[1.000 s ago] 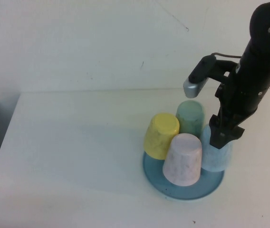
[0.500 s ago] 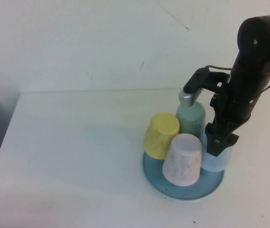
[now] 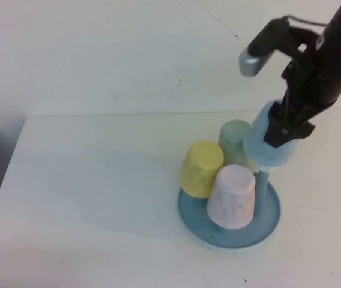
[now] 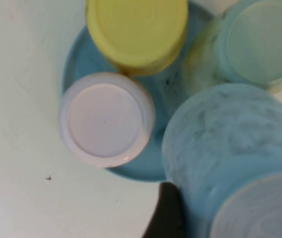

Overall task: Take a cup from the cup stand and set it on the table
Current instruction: Hand over the cup

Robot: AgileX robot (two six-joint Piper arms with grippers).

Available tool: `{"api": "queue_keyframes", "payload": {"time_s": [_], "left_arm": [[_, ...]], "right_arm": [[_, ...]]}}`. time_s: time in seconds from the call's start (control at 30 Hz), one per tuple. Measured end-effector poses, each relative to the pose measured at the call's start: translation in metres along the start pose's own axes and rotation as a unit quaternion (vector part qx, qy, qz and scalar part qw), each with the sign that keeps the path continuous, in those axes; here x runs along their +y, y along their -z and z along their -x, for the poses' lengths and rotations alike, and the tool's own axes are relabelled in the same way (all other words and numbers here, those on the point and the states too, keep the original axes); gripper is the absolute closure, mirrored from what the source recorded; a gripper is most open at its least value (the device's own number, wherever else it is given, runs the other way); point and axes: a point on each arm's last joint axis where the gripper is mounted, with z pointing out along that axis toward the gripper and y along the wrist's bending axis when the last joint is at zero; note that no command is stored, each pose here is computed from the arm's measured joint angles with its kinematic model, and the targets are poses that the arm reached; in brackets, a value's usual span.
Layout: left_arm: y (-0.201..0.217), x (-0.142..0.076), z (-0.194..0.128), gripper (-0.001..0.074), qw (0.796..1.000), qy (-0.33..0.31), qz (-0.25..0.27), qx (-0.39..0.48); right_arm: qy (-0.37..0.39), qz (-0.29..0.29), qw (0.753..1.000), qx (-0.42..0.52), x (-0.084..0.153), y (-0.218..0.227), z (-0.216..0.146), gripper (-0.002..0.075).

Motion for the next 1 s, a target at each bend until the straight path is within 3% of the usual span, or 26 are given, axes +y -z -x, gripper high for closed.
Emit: {"api": "queue_keyframes", "payload": {"time_s": [0.27,0.47,0.57,0.77,1.0], "left_arm": [[0.000,0.000,0.000,0.0738,1.000,0.000,0.000,0.000],[0.000,0.000,0.000,0.0738,1.000,0.000,0.000,0.000],[0.000,0.000,0.000,0.0738,1.000,0.000,0.000,0.000],[0.000,0.000,0.000,0.0738,1.000,0.000,0.000,0.000],[0.000,0.000,0.000,0.0738,1.000,-0.001,0.000,0.000]], "right_arm": [[-0.027,-0.038,0.995,-0.087,0.032,0.087,-0.026,0.0151],[-0.095,0.076,0.984,-0.129,0.077,0.093,-0.082,0.0151],[-0.165,0.103,0.962,-0.190,0.089,0.084,-0.115,0.0151],[-0.320,0.152,0.889,-0.289,0.102,0.031,-0.168,0.0151],[-0.403,0.181,0.843,-0.307,0.089,0.001,-0.189,0.0151]]}}
